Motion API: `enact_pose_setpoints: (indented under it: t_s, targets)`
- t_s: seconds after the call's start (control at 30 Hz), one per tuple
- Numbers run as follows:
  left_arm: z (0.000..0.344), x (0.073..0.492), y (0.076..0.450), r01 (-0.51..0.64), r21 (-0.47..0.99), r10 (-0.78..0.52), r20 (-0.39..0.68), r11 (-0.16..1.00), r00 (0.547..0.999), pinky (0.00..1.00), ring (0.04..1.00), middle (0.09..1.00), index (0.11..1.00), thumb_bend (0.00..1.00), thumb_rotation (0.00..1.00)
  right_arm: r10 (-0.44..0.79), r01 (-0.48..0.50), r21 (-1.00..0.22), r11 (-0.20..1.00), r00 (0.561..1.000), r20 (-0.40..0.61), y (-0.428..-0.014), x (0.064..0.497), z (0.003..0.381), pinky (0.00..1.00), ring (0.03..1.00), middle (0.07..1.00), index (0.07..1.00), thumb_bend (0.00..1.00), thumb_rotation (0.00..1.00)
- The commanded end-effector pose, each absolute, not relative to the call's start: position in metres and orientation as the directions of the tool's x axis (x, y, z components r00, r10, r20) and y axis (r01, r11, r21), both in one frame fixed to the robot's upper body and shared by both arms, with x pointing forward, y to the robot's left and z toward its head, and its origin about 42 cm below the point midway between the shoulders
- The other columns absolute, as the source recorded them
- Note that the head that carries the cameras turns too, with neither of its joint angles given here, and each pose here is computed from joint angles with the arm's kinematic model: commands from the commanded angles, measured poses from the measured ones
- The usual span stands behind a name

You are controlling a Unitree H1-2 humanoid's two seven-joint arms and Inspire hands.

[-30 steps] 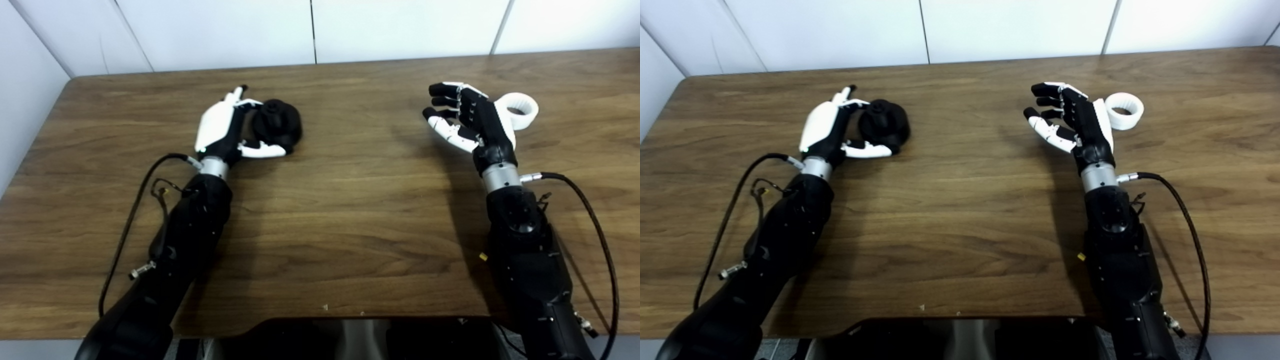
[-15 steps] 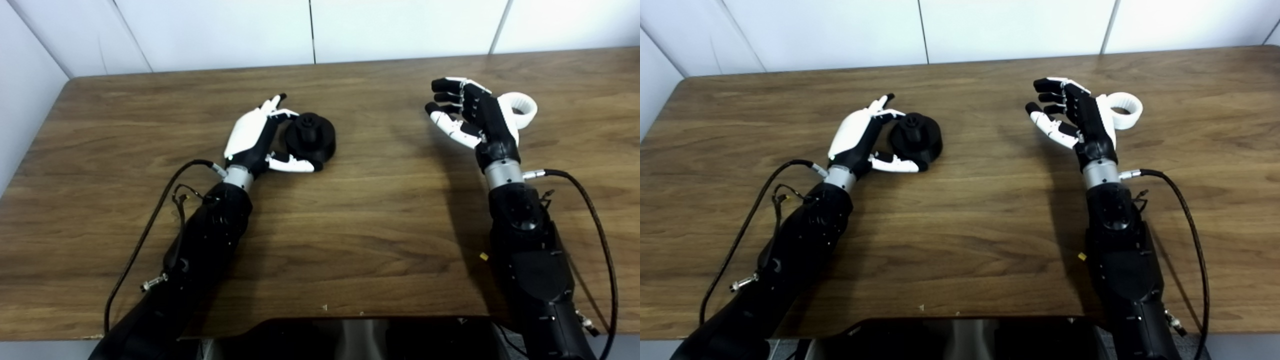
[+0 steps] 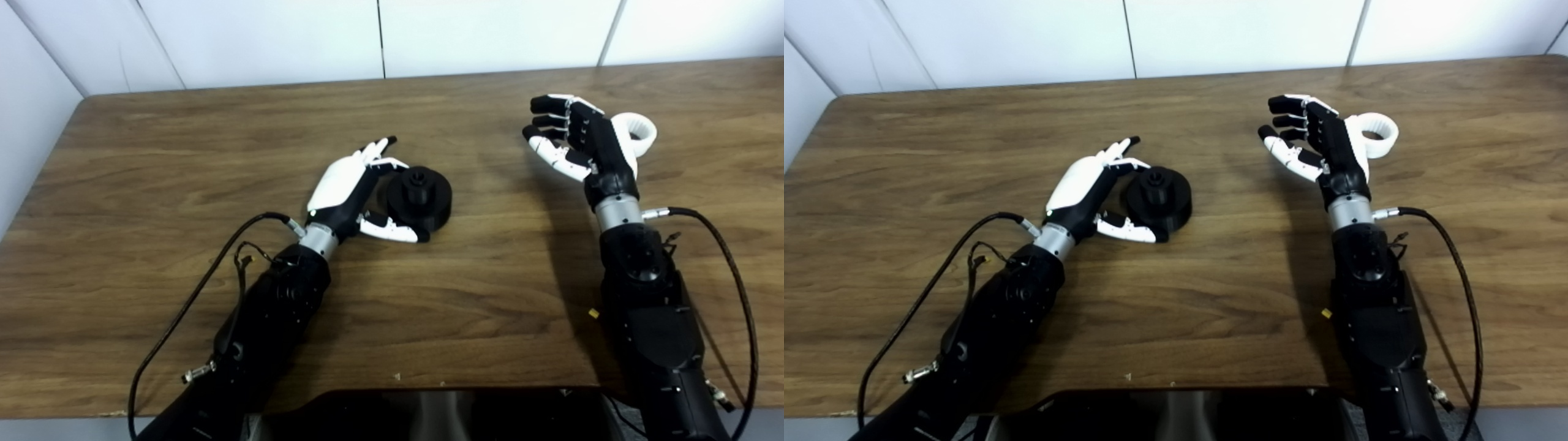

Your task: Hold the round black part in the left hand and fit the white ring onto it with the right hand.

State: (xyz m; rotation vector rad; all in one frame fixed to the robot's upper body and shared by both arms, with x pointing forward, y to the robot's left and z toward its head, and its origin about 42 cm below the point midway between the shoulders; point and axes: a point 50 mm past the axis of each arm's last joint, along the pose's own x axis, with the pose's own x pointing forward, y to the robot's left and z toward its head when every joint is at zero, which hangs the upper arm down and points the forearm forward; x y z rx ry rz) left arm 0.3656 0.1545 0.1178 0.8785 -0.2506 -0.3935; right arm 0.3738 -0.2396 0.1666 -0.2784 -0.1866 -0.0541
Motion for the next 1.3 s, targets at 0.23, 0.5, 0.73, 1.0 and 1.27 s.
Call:
enact_pose_setpoints:
  t_s: [0.23, 0.5, 0.73, 1.0, 1.27]
  targets:
    - [0.121, 0.346, 0.139, 0.278, 0.795, -0.523, 0.057, 0.539, 0.85, 1.0, 1.0, 1.0, 0.62, 1.0, 0.39, -0.03, 0.103, -0.248, 0.963, 0.959, 0.281, -0.238, 0.382, 0.194, 0.65, 0.707, 0.716, 0.663, 0.51, 0.22]
    - [0.111, 0.331, 0.132, 0.325, 0.793, -0.563, 0.028, 0.516, 0.826, 1.0, 1.0, 1.0, 0.627, 1.0, 0.35, -0.031, 0.107, -0.255, 0.961, 0.958, 0.286, -0.239, 0.383, 0.193, 0.65, 0.707, 0.712, 0.662, 0.51, 0.23]
    - [0.107, 0.328, 0.13, 0.33, 0.796, -0.566, 0.02, 0.508, 0.824, 1.0, 1.0, 1.0, 0.629, 1.0, 0.35, -0.031, 0.106, -0.252, 0.962, 0.957, 0.287, -0.239, 0.382, 0.194, 0.65, 0.698, 0.709, 0.659, 0.51, 0.22]
    - [0.104, 0.329, 0.132, 0.328, 0.8, -0.56, 0.011, 0.502, 0.829, 1.0, 1.0, 1.0, 0.637, 1.0, 0.34, -0.029, 0.105, -0.248, 0.963, 0.956, 0.291, -0.238, 0.383, 0.194, 0.64, 0.695, 0.706, 0.659, 0.51, 0.22]
    - [0.105, 0.33, 0.145, 0.322, 0.805, -0.553, 0.009, 0.498, 0.833, 1.0, 1.0, 1.0, 0.644, 1.0, 0.35, -0.017, 0.096, -0.27, 0.958, 0.959, 0.283, -0.229, 0.38, 0.192, 0.66, 0.714, 0.718, 0.668, 0.5, 0.23]
